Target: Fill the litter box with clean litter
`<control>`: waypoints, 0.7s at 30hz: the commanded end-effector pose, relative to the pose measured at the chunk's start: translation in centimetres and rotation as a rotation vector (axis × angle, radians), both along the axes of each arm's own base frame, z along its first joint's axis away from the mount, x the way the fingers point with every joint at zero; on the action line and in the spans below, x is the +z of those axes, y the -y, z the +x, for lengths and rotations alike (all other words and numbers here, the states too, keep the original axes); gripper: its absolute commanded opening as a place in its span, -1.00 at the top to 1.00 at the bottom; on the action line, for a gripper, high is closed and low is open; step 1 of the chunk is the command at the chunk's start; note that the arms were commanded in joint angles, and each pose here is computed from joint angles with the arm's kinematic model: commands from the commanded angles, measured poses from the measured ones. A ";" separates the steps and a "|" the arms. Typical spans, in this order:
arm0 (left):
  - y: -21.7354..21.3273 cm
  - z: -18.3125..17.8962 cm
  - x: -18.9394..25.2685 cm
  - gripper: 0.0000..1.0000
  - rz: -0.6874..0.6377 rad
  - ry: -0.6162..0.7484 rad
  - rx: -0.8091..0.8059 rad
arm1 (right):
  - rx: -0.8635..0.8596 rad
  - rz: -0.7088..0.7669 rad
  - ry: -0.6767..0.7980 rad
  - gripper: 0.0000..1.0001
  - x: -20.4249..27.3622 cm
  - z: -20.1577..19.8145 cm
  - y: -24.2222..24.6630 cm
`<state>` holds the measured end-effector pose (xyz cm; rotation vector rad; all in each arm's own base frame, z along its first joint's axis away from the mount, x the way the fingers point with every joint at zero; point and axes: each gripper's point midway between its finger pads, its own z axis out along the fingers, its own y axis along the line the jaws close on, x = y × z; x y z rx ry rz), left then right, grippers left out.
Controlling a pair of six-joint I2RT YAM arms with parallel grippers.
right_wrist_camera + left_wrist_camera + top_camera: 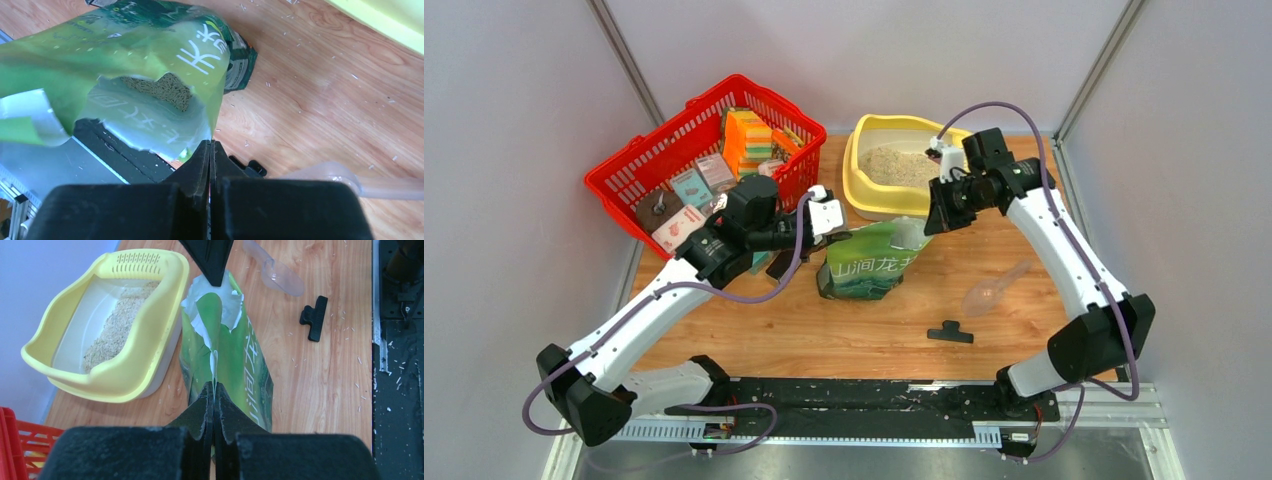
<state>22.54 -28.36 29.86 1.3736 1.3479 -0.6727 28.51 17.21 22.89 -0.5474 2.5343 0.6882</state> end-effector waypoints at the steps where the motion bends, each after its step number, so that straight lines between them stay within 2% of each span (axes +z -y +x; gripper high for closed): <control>1: 1.7 0.1 4.9 1.00 -0.137 0.115 -0.062 | -0.011 0.020 0.136 1.00 4.3 -0.8 1.6; 8: 3.3 1.1 5.1 1.00 -0.166 0.077 -0.081 | -0.039 0.107 0.132 1.00 4.6 -0.2 2.7; 9: 3.4 1.1 5.5 1.00 -0.171 0.078 -0.084 | -0.029 0.144 0.142 0.87 5.4 -0.2 2.7; 10: 3.3 1.2 5.5 1.00 -0.164 0.077 -0.083 | 0.015 0.173 0.169 0.65 6.0 -0.4 2.8; 11: 3.2 1.2 5.5 1.00 -0.159 0.077 -0.078 | 0.048 0.232 0.181 0.35 6.8 -0.8 2.9; 12: 3.1 1.2 5.5 1.00 -0.155 0.080 -0.071 | 0.077 0.232 0.206 -0.07 6.9 -1.2 3.2; 13: 2.8 1.0 5.3 1.00 -0.142 0.086 -0.070 | 0.146 0.212 0.272 -0.19 6.7 -2.1 3.5; 15: 2.3 0.8 5.1 1.00 -0.132 0.093 -0.057 | 0.247 0.219 0.348 -0.32 5.9 -3.4 3.5; 16: 2.0 0.7 4.7 1.00 -0.120 0.088 -0.052 | 0.280 0.218 0.334 -0.34 3.8 -4.5 3.5; 17: 1.8 0.7 4.5 1.00 -0.112 0.086 -0.047 | 0.348 0.211 0.442 -0.36 4.1 -5.0 3.3; 21: 1.0 0.1 4.2 1.00 -0.075 0.062 -0.027 | 0.440 0.205 0.504 -0.41 1.2 -6.3 3.0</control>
